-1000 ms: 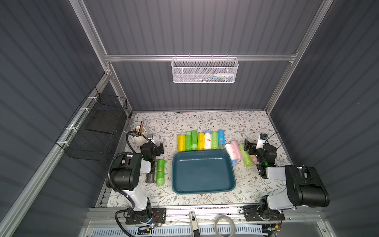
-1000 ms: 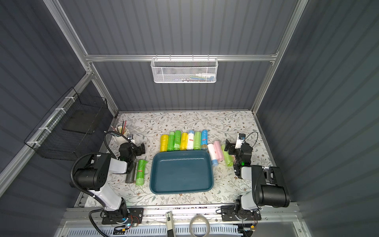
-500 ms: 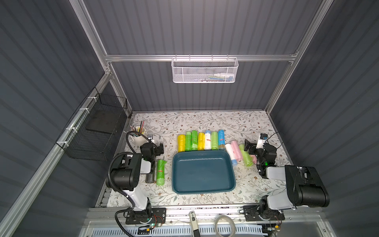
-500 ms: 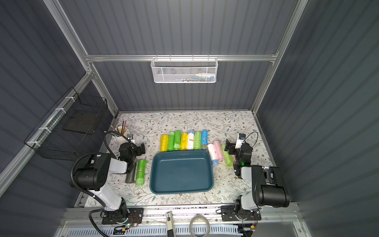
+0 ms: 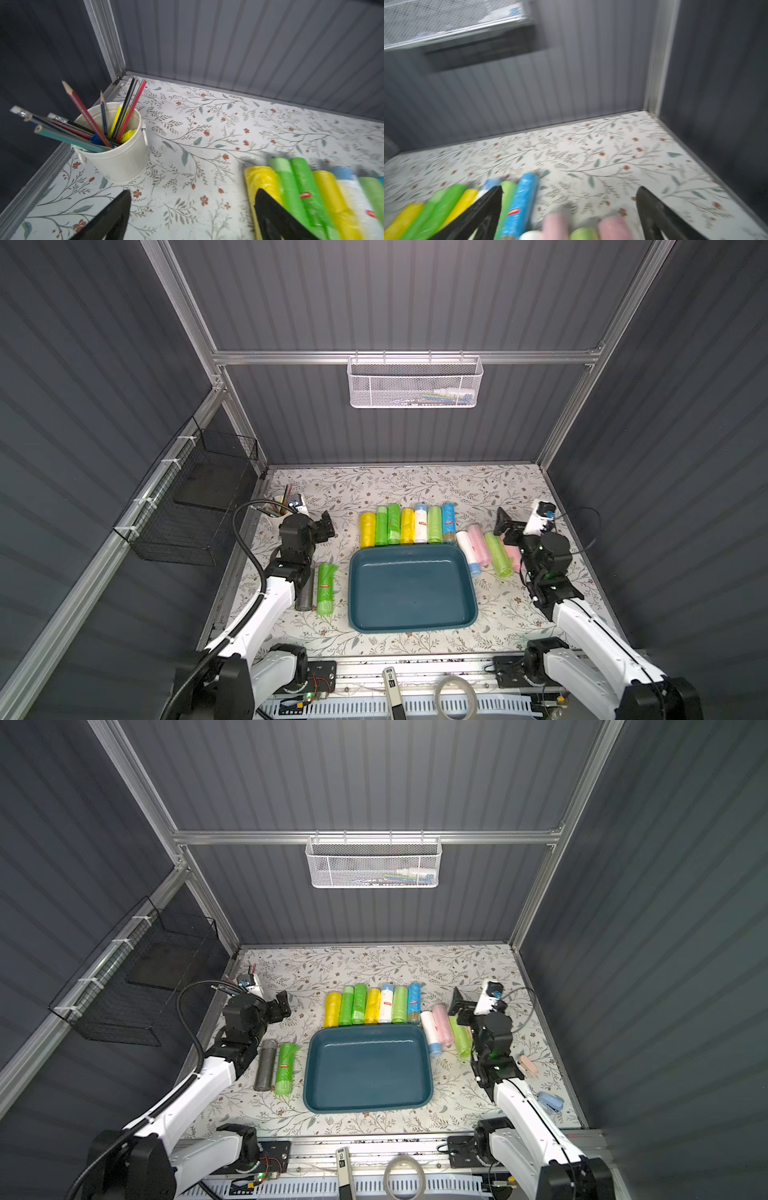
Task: Put the roll of trash bags into the storage box
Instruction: Pick up the roll of trash bags from the center of the board.
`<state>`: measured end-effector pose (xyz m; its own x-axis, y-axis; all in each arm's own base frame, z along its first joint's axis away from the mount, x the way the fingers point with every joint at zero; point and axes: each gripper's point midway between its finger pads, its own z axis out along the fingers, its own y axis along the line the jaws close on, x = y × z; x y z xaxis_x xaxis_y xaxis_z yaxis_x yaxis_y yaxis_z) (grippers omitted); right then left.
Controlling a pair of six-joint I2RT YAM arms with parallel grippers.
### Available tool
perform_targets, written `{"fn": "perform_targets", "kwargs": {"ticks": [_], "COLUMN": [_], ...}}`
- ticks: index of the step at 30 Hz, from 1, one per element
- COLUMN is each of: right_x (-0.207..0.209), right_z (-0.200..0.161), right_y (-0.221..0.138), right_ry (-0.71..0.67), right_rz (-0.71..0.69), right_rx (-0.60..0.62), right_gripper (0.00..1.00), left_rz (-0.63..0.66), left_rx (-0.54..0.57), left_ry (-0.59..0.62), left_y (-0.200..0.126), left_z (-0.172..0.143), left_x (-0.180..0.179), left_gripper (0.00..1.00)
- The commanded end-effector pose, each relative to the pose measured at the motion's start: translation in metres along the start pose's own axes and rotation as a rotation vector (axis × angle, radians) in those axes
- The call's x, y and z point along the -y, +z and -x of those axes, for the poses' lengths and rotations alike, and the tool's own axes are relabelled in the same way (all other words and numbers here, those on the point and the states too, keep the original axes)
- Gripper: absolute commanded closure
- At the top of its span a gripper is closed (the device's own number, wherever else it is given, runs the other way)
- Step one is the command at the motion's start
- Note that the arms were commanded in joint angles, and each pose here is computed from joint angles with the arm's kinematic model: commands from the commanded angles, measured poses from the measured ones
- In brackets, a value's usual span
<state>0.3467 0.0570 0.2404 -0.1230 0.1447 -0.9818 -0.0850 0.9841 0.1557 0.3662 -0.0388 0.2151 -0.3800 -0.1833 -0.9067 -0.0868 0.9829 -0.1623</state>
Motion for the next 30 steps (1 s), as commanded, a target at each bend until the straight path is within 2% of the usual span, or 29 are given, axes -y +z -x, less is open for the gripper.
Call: {"fn": "perform_targets", "kwargs": {"ticks": [1,4,6,9,11,13,16,21,24,26,30], "right_x": [-0.059,-0.107,-0.133,-0.161,-0.180,-0.193,-0.205,-0.206,-0.204,-0.201,-0.193], "right_z": [-0.024,-0.034,-0.042,-0.051,-0.057,-0.068,-0.076,-0.081,-0.079,-0.080,-0.076], "right_y": [0.001,-0.005,-0.014,-0.030,-0.044,-0.053,-0.058,-0.066,-0.066,-0.066,-0.066], "right_ry": [-0.063,-0.065,-0.066,-0.064,-0.046,-0.094,-0.180,-0.233,-0.236,-0.241,-0.240], "right_rz": [0.174,0.333,0.452,0.581,0.691,0.747,0.768,0.805,0.793,0.779,0.740], "right_rx": [-0.188,-0.239,-0.231,-0.192,-0.184,-0.170,-0.176,-0.175,-0.171,-0.172,-0.139], "right_gripper": [0.01,0.01,0.01,0.01,0.01,0.01,0.01,0.01,0.01,0.01,0.01], "left_rz": [0.024,0.058,0.103,0.223,0.302,0.336,0.336,0.327,0.343,0.407,0.418], "left_rx": [-0.391,-0.559,-0.606,-0.644,-0.685,-0.741,-0.808,-0.817,-0.845,-0.859,-0.844], "left_ry": [-0.077,-0.090,-0.105,-0.120,-0.099,-0.067,-0.053,-0.037,-0.032,-0.018,-0.030], "left_y": [-0.024,-0.043,-0.057,-0.081,-0.092,-0.095,-0.094,-0.079,-0.065,-0.060,-0.054], "left_z": [-0.069,-0.089,-0.092,-0.092,-0.100,-0.112,-0.126,-0.133,-0.145,-0.150,-0.159], "left_x": [-0.005,-0.008,-0.014,-0.034,-0.048,-0.055,-0.054,-0.053,-0.056,-0.066,-0.070], "left_gripper": [0.12,0.18,0.23,0.24,0.26,0.28,0.35,0.37,0.38,0.38,0.38]}}
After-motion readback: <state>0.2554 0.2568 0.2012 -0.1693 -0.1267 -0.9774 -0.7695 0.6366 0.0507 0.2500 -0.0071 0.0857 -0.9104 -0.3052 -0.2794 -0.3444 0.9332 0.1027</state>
